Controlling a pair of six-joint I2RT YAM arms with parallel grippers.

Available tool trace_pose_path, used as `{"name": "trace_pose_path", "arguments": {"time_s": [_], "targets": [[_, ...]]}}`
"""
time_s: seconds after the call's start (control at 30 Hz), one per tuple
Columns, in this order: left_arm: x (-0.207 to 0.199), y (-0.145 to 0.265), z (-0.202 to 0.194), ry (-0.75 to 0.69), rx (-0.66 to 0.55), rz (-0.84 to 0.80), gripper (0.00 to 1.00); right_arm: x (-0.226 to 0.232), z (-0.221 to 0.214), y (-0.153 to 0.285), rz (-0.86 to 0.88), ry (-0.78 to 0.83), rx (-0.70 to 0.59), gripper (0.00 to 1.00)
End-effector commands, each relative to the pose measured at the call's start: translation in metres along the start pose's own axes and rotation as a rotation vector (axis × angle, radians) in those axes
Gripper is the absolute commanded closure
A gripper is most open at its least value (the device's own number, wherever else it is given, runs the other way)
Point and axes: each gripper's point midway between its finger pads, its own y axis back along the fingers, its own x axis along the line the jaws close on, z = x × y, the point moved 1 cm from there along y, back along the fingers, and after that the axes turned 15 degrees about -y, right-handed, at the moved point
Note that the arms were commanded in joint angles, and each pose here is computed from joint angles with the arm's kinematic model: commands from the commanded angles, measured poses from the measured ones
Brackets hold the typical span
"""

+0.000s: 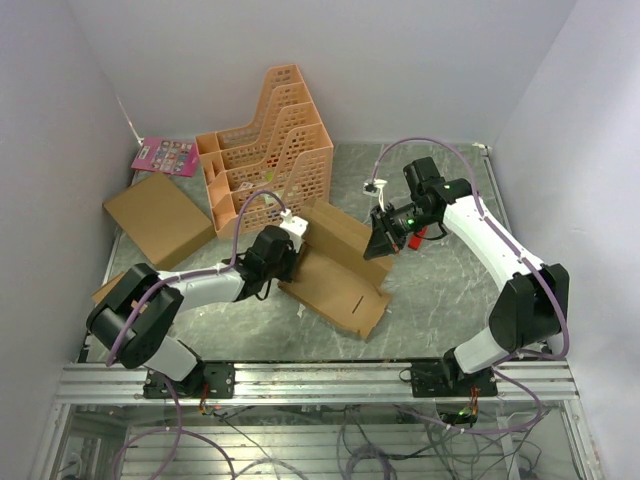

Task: Fold the paper box

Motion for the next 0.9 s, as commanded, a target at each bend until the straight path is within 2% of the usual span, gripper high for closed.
{"name": "trace_pose_path", "arguments": {"time_s": [0.0, 0.17, 0.33, 0.53, 0.63, 0.87], "targets": [[0.003, 0.004, 0.017, 0.016, -0.027, 0.017, 0.70, 0.005, 0.008, -0.004, 0.049, 0.045, -0.025, 1.00], [0.002, 0.008, 0.032, 0.057, -0.065, 0.009, 0.63, 0.006, 0.007, -0.004, 0.049, 0.048, -0.024, 1.00], [0.004, 0.011, 0.039, 0.084, -0.082, 0.016, 0.60, 0.004, 0.006, -0.003, 0.039, 0.050, -0.023, 1.00], [0.010, 0.013, 0.034, 0.090, -0.046, 0.047, 0.60, 0.002, 0.006, -0.004, 0.027, 0.054, -0.022, 1.00], [0.014, 0.013, 0.029, 0.087, -0.018, 0.078, 0.64, 0.002, 0.007, -0.003, 0.022, 0.055, -0.025, 1.00], [0.019, 0.010, 0.019, 0.053, 0.029, 0.099, 0.89, 0.003, 0.009, -0.003, 0.025, 0.058, -0.023, 1.00]]}}
